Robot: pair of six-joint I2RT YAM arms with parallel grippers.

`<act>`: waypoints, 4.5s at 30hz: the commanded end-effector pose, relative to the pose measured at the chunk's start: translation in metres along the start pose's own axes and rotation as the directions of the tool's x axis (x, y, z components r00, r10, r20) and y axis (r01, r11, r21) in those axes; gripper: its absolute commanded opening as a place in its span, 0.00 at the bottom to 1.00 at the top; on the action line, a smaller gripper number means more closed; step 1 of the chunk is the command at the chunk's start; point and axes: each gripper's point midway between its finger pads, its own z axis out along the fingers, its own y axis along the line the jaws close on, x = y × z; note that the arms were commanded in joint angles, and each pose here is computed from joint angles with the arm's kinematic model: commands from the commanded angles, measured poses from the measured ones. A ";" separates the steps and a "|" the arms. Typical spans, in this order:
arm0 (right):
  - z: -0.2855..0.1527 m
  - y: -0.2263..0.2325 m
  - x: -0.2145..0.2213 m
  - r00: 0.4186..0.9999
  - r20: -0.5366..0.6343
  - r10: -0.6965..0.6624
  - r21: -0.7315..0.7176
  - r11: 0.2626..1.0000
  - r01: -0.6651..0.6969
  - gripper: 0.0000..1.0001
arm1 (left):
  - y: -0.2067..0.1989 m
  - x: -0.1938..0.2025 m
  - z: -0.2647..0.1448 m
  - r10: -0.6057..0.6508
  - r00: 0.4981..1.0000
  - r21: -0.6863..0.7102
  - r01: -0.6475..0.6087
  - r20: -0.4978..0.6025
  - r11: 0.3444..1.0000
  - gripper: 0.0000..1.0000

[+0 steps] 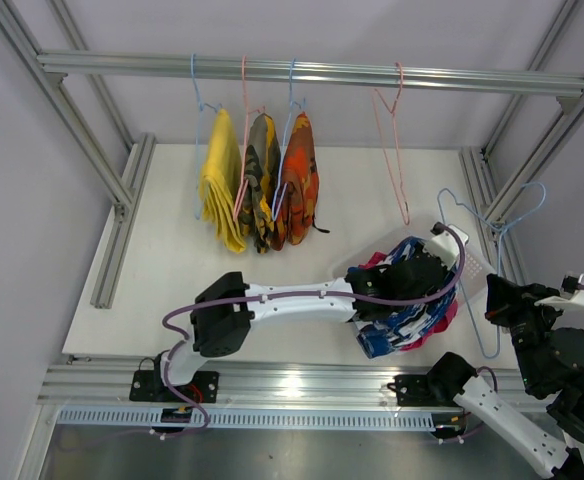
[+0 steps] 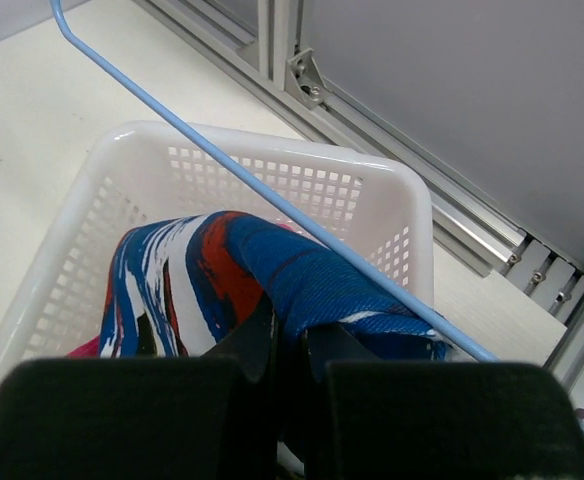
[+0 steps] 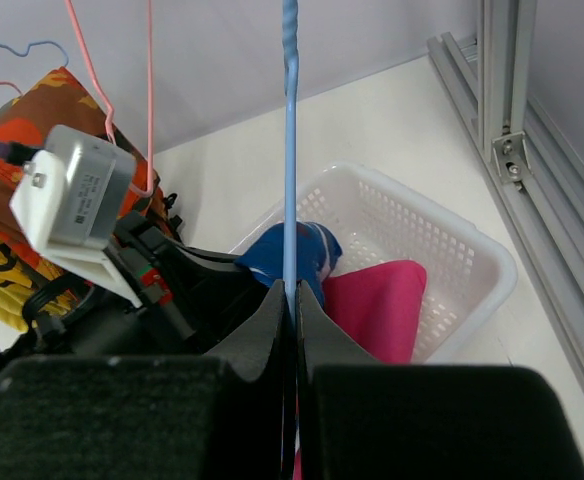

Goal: Remove the trousers from the hanger
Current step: Place the trousers in the bin, then place the hanger at the clothesline.

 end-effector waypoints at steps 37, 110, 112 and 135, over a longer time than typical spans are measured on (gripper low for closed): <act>-0.032 -0.022 -0.041 0.992 0.050 0.115 -0.031 0.993 -0.114 0.00 | -0.062 0.087 -0.073 -0.488 0.783 0.278 0.603 -0.386 0.748 0.97; 0.191 0.148 -0.106 0.991 -0.048 -0.125 -0.086 0.989 0.121 0.00 | 0.280 -0.146 -0.333 0.081 0.928 -0.465 0.105 0.363 0.879 0.99; 0.197 0.146 -0.101 0.992 -0.061 -0.113 -0.085 0.991 0.108 0.00 | 0.279 -0.146 -0.333 0.081 0.928 -0.464 0.106 0.365 0.880 0.99; 0.196 0.121 -0.035 0.981 -0.183 -0.069 -0.084 0.995 0.055 0.23 | 0.280 -0.149 -0.338 0.088 0.925 -0.461 0.100 0.371 0.882 0.99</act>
